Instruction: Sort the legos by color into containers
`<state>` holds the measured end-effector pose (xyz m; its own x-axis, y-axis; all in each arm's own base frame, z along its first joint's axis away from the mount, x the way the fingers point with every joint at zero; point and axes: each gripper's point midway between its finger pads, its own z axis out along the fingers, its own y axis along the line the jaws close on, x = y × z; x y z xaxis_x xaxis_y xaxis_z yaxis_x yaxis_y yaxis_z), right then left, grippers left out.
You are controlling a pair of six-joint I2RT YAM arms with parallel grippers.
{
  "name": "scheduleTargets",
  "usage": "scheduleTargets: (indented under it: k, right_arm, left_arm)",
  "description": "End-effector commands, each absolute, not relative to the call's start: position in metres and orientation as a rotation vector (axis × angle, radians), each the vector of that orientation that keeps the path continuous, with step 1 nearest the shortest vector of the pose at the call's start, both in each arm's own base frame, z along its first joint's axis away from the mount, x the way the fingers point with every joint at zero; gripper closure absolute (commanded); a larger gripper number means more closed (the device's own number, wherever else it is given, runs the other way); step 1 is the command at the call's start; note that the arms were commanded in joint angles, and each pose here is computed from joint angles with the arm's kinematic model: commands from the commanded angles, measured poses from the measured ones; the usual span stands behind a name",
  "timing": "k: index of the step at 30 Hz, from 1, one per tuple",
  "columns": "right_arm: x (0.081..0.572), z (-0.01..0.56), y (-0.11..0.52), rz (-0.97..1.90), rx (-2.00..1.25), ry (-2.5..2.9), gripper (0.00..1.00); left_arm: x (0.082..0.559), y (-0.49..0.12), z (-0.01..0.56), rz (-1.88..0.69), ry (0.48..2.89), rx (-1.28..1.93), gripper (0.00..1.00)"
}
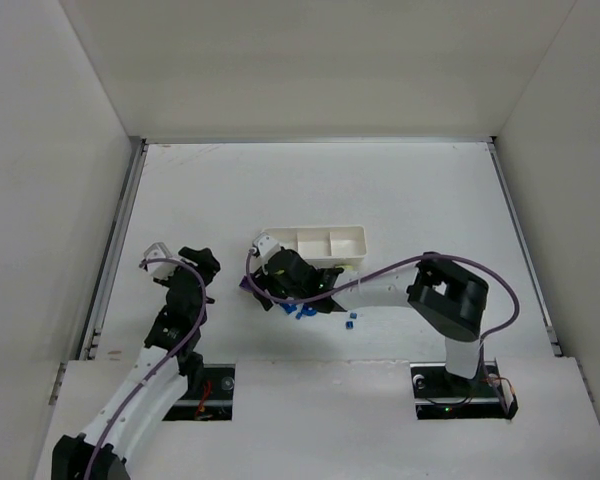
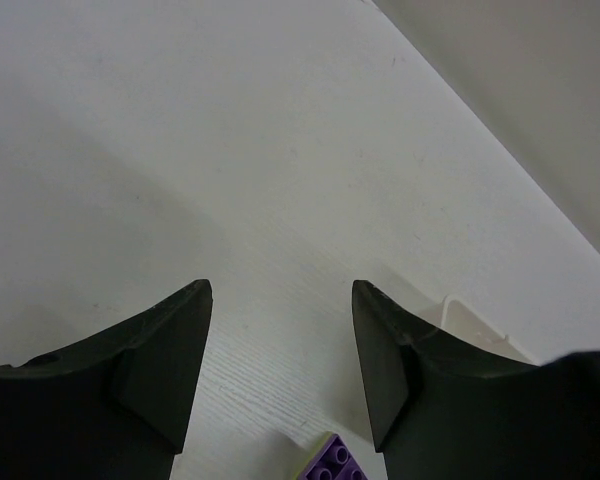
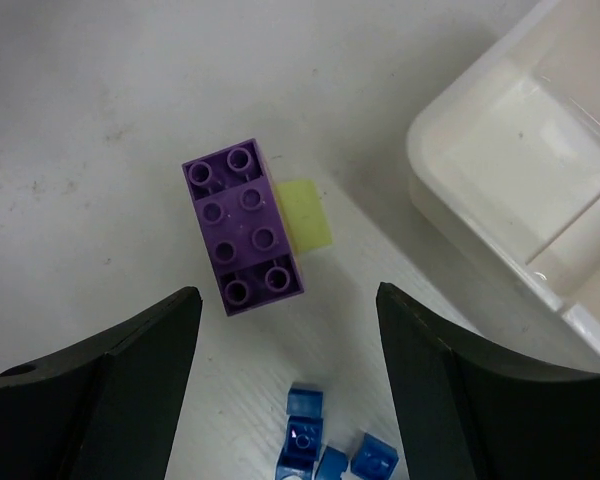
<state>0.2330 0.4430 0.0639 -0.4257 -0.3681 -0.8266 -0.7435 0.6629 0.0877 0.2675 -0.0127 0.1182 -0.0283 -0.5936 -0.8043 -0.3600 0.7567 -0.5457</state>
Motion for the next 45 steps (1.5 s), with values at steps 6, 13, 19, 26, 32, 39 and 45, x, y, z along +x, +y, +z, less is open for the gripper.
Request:
scheduleTargets:
  k: [6, 13, 19, 26, 32, 39, 45]
  right_arm:
    - [0.237, 0.091, 0.48, 0.682, -0.911, 1.943, 0.26]
    - [0.238, 0.077, 0.485, 0.662, -0.935, 1.966, 0.35]
    - [0.242, 0.073, 0.485, 0.65, -0.929, 1.972, 0.47]
    - [0.244, 0.066, 0.483, 0.623, -0.923, 1.987, 0.62]
    - [0.242, 0.1, 0.481, 0.685, -0.848, 1.95, 0.74]
    - [0.244, 0.166, 0.459, 0.906, -0.604, 1.924, 0.74]
    - [0.259, 0.21, 0.429, 1.048, -0.409, 1.891, 0.74]
  left_arm:
    - [0.281, -0.017, 0.115, -0.289, 1.648, -0.808, 0.45]
    - [0.281, -0.011, 0.113, -0.283, 1.639, -0.837, 0.44]
    - [0.282, -0.012, 0.11, -0.282, 1.651, -0.841, 0.44]
    - [0.285, -0.014, 0.108, -0.286, 1.659, -0.847, 0.44]
    - [0.285, -0.013, 0.11, -0.291, 1.65, -0.854, 0.42]
    - [0.287, -0.033, 0.13, -0.413, 1.616, -0.827, 0.41]
    - [0.289, -0.075, 0.173, -0.677, 1.605, -0.813, 0.41]
